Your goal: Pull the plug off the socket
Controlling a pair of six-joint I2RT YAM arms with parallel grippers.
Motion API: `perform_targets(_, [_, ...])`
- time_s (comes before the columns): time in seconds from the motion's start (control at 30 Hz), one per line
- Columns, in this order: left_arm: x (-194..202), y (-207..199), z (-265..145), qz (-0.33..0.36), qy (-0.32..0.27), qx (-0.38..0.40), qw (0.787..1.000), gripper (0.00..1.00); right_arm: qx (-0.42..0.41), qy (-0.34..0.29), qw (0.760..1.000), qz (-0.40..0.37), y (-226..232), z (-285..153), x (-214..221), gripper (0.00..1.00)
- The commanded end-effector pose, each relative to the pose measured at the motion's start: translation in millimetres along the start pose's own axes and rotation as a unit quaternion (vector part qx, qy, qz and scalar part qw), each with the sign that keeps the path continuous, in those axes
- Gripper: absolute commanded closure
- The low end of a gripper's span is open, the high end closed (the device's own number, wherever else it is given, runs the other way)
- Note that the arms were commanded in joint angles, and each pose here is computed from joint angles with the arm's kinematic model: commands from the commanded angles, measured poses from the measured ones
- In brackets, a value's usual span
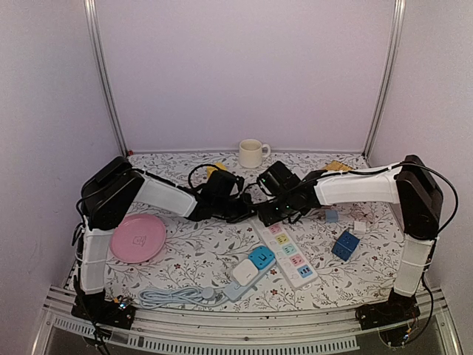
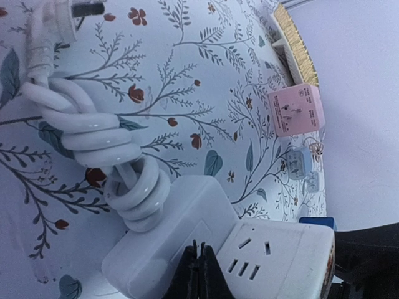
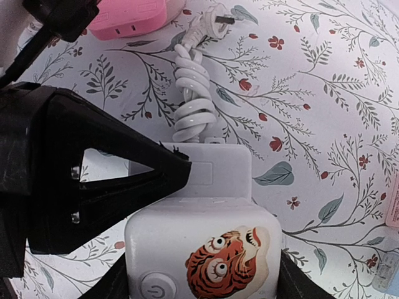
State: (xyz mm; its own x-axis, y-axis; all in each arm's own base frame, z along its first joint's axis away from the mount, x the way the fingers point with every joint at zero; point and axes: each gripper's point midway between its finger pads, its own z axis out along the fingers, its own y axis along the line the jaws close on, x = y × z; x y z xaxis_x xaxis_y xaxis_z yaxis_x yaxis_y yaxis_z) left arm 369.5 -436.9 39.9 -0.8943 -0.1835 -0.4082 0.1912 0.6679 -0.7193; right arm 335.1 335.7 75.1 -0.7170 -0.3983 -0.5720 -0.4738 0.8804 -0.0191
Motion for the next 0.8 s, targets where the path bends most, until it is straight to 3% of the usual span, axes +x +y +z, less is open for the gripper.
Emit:
perform_targets(0.0, [64.8, 89.0, 6.9, -0.026, 0.082, -0.129, 0.988, 1.00, -0.035, -0.085, 0.996, -0.004, 17.7, -40.5, -44.2, 0.94])
perform_targets(0.37, [70.5, 95.6, 4.3, -0.027, 0.087, -0.134, 0.987, 1.00, -0.089, -0.081, 0.992, 0.042, 13.1, -42.0, -52.4, 0.94])
perform_targets(0.77, [70.6, 96.8, 5.4, -0.026, 0.086, -0.136, 0.987, 1.00, -0.002, -0.089, 0.996, -0.002, 15.0, -44.3, -48.0, 0.95])
